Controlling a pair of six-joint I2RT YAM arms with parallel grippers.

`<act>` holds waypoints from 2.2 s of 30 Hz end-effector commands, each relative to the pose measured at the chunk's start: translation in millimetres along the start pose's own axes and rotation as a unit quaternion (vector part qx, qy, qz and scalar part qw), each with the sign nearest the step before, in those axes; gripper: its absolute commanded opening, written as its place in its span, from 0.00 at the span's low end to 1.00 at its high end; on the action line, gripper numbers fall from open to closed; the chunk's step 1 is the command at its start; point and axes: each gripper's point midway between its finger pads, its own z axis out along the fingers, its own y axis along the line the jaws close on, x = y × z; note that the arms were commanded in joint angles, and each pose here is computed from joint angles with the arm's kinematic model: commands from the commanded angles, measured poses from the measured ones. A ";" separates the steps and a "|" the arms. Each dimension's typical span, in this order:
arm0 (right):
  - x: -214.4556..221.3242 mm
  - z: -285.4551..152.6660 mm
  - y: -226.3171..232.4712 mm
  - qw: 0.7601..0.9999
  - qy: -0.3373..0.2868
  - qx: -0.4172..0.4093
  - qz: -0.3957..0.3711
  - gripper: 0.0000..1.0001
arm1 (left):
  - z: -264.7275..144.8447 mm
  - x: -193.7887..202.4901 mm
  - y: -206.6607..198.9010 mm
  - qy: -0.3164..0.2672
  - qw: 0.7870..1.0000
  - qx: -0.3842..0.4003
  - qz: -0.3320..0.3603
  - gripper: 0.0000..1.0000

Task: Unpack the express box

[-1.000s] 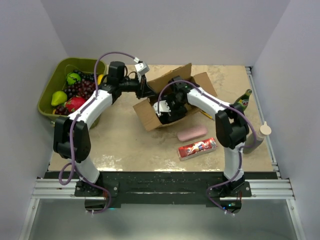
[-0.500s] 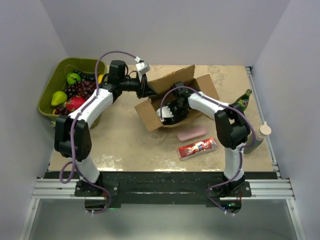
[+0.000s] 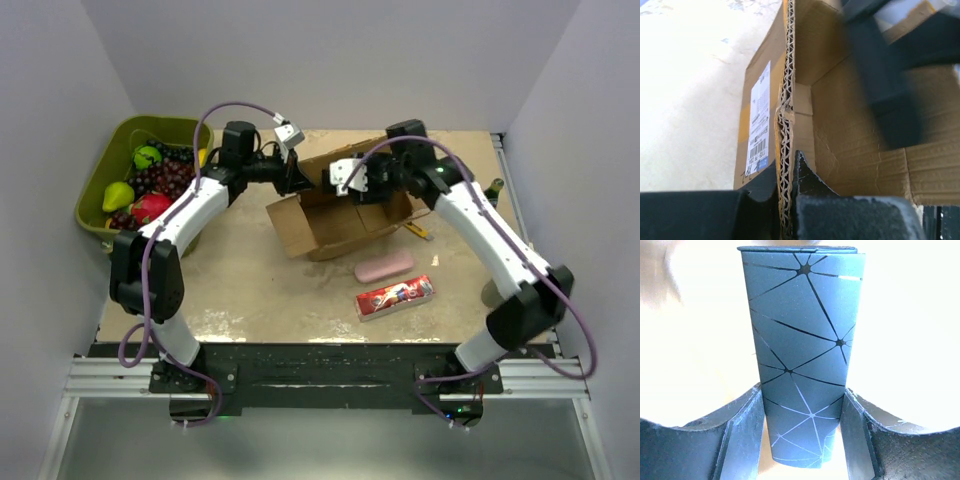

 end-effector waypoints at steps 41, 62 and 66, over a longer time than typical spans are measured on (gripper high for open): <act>-57.6 54.4 124.8 0.988 -0.036 -0.128 0.081 0.99 | -109.0 -30.5 62.6 -0.034 0.955 -0.294 0.006 1.00; -12.8 -73.3 7.4 0.907 0.074 0.271 0.315 0.99 | -195.5 -59.4 69.0 -0.129 0.861 -0.472 -0.138 1.00; -8.4 -71.5 10.2 0.901 0.063 0.261 0.340 0.99 | -191.8 -25.0 54.0 -0.094 0.882 -0.445 -0.127 1.00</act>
